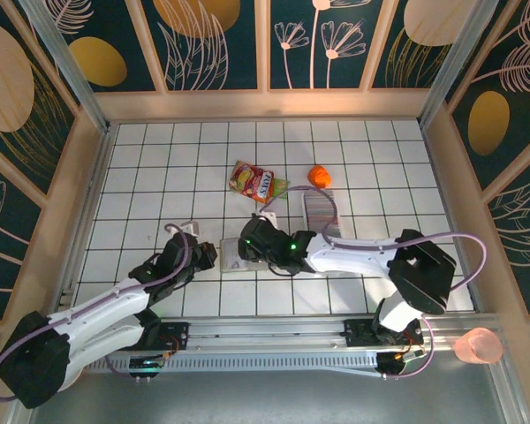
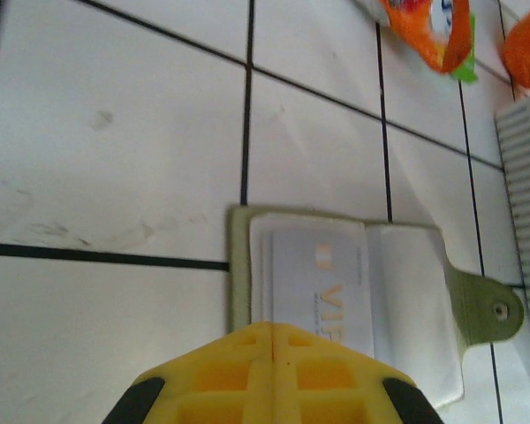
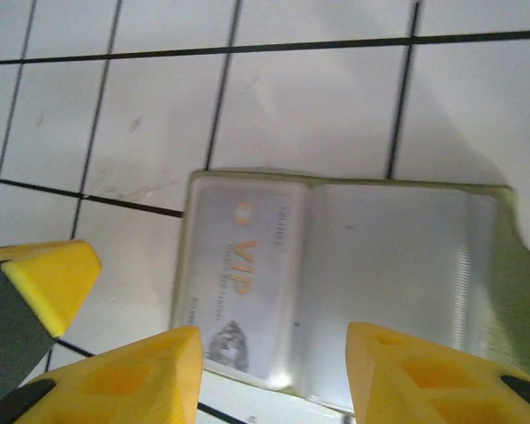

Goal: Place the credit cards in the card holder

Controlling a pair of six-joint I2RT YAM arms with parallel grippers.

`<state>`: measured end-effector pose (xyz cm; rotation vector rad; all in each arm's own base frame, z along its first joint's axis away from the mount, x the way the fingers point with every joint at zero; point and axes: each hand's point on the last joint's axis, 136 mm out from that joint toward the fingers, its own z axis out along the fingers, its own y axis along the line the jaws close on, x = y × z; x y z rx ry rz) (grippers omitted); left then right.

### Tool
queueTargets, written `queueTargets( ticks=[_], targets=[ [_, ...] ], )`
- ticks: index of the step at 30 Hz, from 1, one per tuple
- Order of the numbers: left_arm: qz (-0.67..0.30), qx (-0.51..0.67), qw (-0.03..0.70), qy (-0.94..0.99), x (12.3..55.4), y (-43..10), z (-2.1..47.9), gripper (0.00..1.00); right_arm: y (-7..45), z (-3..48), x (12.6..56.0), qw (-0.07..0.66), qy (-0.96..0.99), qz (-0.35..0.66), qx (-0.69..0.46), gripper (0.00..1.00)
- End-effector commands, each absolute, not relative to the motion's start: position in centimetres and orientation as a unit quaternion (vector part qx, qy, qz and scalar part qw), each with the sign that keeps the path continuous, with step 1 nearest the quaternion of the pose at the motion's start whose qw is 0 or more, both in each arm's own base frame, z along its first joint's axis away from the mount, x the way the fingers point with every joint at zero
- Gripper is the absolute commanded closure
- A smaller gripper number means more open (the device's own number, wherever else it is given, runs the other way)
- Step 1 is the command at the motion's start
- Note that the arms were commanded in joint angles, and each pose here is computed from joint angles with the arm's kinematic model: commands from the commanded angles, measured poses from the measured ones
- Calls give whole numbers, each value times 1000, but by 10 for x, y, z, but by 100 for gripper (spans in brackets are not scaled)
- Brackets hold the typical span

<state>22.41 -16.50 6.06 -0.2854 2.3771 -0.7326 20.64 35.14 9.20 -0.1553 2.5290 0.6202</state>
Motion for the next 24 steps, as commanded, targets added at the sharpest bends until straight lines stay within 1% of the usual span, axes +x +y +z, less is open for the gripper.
queueTargets(
  ticks=[1,5,8,13,16,24],
  targets=[
    [-325,-80,310,890,229,-188,78,96,328,73,205,269,943,195,-21,52],
    [-315,-77,300,897,230,-190,67,99,335,59,201,255,945,204,-26,52],
    [-307,-79,292,902,229,-189,60,99,342,54,203,250,946,203,-33,52],
    [-303,-90,298,901,227,-183,55,98,353,50,203,239,947,212,-39,54],
    [-302,-95,301,900,224,-178,51,98,350,45,202,234,950,203,-35,54],
    [-293,-98,302,902,225,-176,48,99,341,31,197,220,959,179,-25,47]
  ],
)
